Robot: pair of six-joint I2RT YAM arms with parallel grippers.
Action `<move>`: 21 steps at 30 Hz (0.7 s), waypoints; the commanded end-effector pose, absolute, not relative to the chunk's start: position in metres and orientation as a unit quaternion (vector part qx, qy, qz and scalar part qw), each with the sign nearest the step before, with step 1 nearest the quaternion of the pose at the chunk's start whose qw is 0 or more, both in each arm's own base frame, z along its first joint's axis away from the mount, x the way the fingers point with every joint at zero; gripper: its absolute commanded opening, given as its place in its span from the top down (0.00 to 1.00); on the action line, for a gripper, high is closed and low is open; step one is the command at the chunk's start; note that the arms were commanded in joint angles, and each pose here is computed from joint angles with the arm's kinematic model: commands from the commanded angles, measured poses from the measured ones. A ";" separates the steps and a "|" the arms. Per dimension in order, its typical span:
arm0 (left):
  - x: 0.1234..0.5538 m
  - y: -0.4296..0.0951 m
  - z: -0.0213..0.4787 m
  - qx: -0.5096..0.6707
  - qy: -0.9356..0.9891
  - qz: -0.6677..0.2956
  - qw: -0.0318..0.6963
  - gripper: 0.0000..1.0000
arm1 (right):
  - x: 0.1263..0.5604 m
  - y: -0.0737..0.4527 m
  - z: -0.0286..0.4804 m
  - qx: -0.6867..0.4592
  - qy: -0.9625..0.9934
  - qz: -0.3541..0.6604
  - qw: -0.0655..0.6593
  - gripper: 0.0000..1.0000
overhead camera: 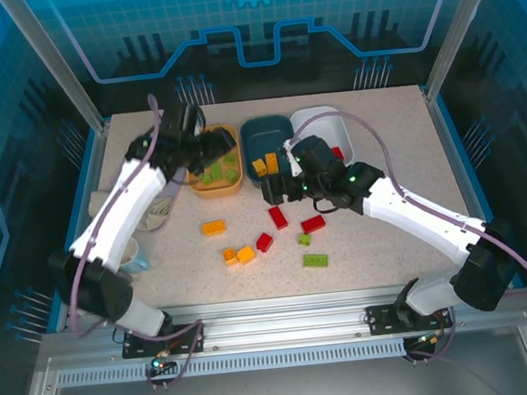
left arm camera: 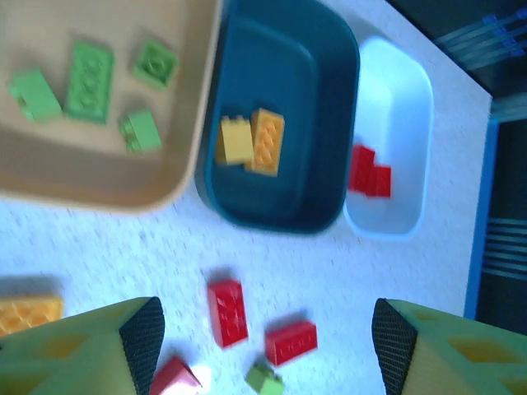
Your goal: Sort the legos into containers by color
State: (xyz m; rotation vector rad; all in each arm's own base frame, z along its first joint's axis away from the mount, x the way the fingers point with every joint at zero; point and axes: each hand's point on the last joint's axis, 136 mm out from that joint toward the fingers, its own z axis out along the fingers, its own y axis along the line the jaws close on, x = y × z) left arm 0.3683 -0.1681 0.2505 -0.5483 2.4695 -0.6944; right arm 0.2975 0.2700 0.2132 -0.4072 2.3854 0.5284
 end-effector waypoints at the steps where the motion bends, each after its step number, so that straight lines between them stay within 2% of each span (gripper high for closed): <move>1: 0.338 -0.180 0.220 -0.217 0.908 -0.257 0.252 0.29 | 0.278 0.268 0.172 -0.203 0.932 0.141 0.264 0.14; 8: 0.260 -0.169 0.175 -0.183 0.931 -0.214 0.232 0.28 | 0.256 0.302 0.118 -0.223 0.955 0.132 0.148 0.21; 11: 0.237 -0.154 0.163 -0.184 0.936 -0.197 0.227 0.28 | 0.259 0.305 0.109 -0.165 0.974 0.117 0.106 0.23; 16: 0.222 -0.137 0.154 -0.198 0.931 -0.193 0.239 0.28 | 0.250 0.314 0.101 -0.054 0.993 0.106 0.015 0.23; 21: 0.223 -0.139 0.153 -0.201 0.927 -0.203 0.243 0.28 | 0.232 0.321 0.074 0.046 0.991 0.103 -0.070 0.17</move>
